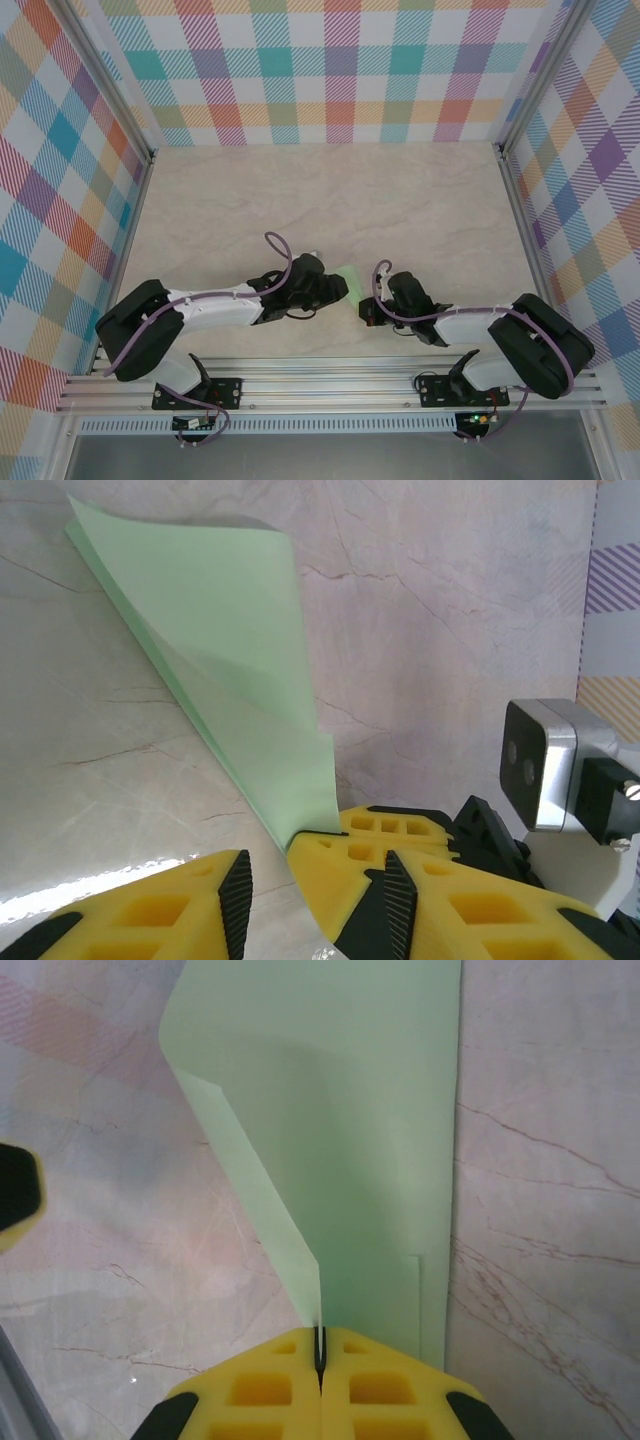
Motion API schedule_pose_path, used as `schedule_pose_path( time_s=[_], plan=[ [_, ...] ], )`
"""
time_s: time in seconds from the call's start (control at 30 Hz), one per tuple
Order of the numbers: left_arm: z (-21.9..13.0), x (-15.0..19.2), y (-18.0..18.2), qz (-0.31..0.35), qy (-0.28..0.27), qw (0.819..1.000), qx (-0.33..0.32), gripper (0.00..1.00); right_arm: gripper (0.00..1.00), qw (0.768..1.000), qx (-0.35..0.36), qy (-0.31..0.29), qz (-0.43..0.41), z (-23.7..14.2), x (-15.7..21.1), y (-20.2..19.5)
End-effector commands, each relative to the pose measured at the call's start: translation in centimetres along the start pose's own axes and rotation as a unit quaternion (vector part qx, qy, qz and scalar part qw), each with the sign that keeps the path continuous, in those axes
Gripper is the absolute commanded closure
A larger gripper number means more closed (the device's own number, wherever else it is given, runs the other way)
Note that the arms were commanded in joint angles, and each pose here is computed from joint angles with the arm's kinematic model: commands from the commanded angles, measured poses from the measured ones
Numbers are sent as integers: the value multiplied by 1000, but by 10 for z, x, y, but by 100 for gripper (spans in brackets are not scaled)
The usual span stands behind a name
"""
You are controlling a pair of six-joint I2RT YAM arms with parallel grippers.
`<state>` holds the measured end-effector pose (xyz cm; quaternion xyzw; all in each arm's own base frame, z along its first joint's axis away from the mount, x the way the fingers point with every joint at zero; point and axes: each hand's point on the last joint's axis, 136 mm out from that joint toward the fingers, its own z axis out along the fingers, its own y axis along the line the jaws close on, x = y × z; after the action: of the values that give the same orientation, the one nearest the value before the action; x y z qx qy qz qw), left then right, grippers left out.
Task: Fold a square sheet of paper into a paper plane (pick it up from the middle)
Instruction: Perform the fifth fold on the wing at the bottom-center of the table.
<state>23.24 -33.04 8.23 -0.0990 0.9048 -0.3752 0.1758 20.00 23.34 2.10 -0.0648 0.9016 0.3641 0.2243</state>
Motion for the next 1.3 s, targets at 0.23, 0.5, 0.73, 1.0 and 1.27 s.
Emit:
schedule_pose_path(
  time_s=[0.23,0.5,0.73,1.0,1.27],
  plan=[
    [24,-2,-27,11,17,999,51,59,98,998,-28,9,62,-4,-3,0],
    [37,-5,-34,13,18,998,62,59,98,996,-27,12,80,-3,-3,-5],
    [56,-5,-33,11,21,998,63,59,98,996,-22,18,85,-1,-1,-8],
    [74,-3,-18,9,30,999,41,60,94,996,-10,28,89,-2,4,-12],
    [84,5,-5,13,49,998,26,60,81,993,17,60,104,-14,12,-13]
  ],
)
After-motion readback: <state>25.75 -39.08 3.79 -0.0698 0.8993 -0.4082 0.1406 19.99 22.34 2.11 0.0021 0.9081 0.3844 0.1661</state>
